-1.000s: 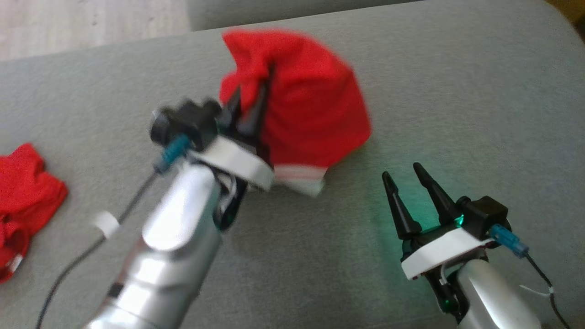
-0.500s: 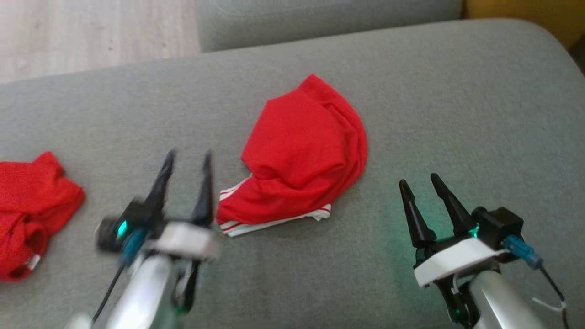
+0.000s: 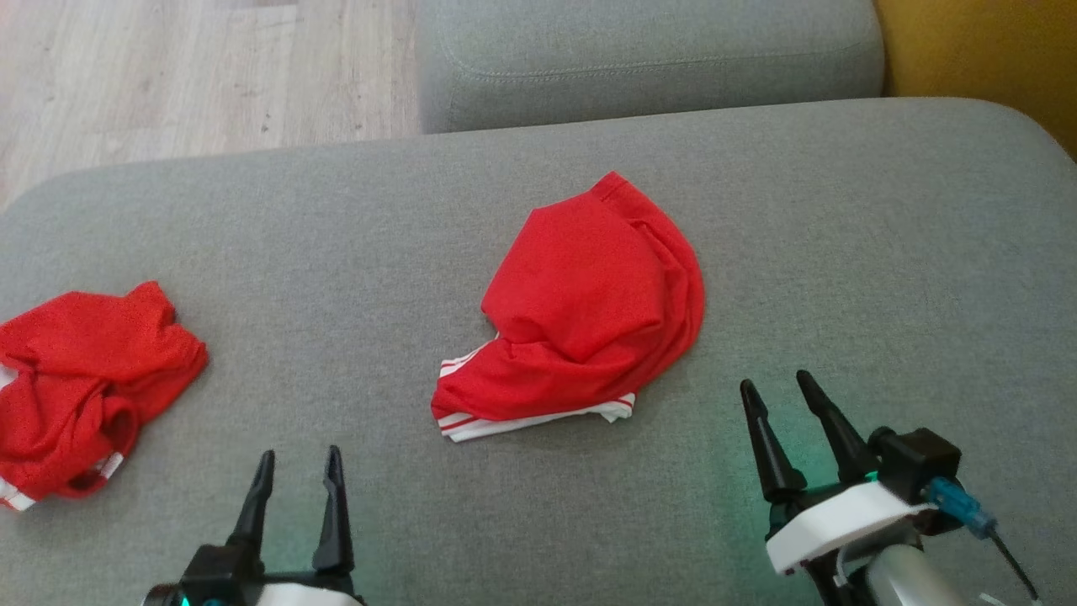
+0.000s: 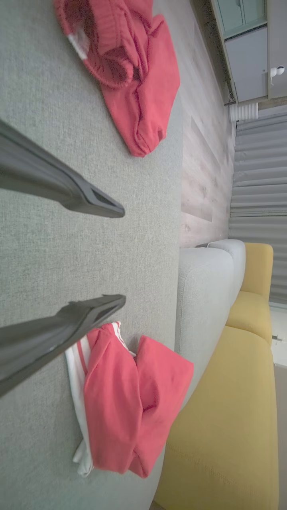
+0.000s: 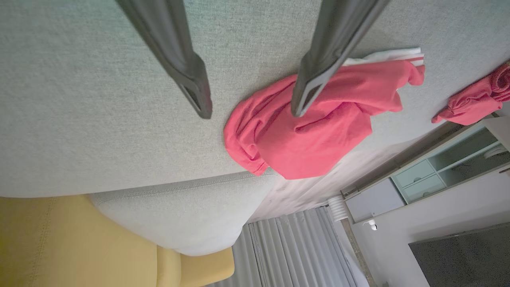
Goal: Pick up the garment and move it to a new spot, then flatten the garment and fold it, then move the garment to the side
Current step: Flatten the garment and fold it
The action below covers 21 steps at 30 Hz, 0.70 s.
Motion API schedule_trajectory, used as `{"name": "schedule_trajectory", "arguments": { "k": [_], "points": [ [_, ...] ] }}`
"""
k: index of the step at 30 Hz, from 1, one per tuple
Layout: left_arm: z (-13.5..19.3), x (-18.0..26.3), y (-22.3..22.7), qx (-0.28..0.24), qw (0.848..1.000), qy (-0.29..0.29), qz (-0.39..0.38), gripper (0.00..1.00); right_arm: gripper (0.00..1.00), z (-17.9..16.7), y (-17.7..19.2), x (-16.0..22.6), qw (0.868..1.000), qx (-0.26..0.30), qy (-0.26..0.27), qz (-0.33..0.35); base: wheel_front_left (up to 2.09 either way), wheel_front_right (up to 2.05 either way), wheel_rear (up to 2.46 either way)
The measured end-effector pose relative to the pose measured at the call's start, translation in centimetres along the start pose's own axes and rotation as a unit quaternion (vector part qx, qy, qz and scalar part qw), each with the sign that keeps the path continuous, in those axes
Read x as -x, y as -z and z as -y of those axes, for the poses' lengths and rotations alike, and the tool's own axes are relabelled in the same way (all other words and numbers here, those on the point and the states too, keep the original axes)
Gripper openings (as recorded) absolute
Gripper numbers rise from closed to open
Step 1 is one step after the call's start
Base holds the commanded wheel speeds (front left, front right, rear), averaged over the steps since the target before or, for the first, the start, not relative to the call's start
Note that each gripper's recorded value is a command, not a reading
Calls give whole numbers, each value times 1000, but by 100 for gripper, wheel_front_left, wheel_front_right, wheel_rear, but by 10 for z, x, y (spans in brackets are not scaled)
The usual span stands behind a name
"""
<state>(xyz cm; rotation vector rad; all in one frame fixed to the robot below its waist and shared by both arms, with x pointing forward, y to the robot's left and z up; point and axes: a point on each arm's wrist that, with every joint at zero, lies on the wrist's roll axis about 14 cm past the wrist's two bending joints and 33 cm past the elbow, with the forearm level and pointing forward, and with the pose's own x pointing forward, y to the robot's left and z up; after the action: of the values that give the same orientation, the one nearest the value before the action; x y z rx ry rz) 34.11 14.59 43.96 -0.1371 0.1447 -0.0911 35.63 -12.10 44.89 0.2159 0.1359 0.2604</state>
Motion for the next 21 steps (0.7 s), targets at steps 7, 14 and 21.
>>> {"name": "schedule_trajectory", "arguments": {
  "k": [7, 14, 21],
  "points": [
    [4, 1, 8, 4, 1000, 10, -11, 100, 100, -18, 27, -1, 999, 3, -31, -45, 0, 0, 0],
    [-3, 5, 15, 3, 1000, 2, -23, 100, 100, -46, 72, -17, 987, 28, -91, -132, 0, 0, 0],
    [-24, 15, 20, 8, 999, -39, -30, 100, 100, -67, 95, -42, 975, 44, -130, -176, 0, 0, 0]
  ]
}}
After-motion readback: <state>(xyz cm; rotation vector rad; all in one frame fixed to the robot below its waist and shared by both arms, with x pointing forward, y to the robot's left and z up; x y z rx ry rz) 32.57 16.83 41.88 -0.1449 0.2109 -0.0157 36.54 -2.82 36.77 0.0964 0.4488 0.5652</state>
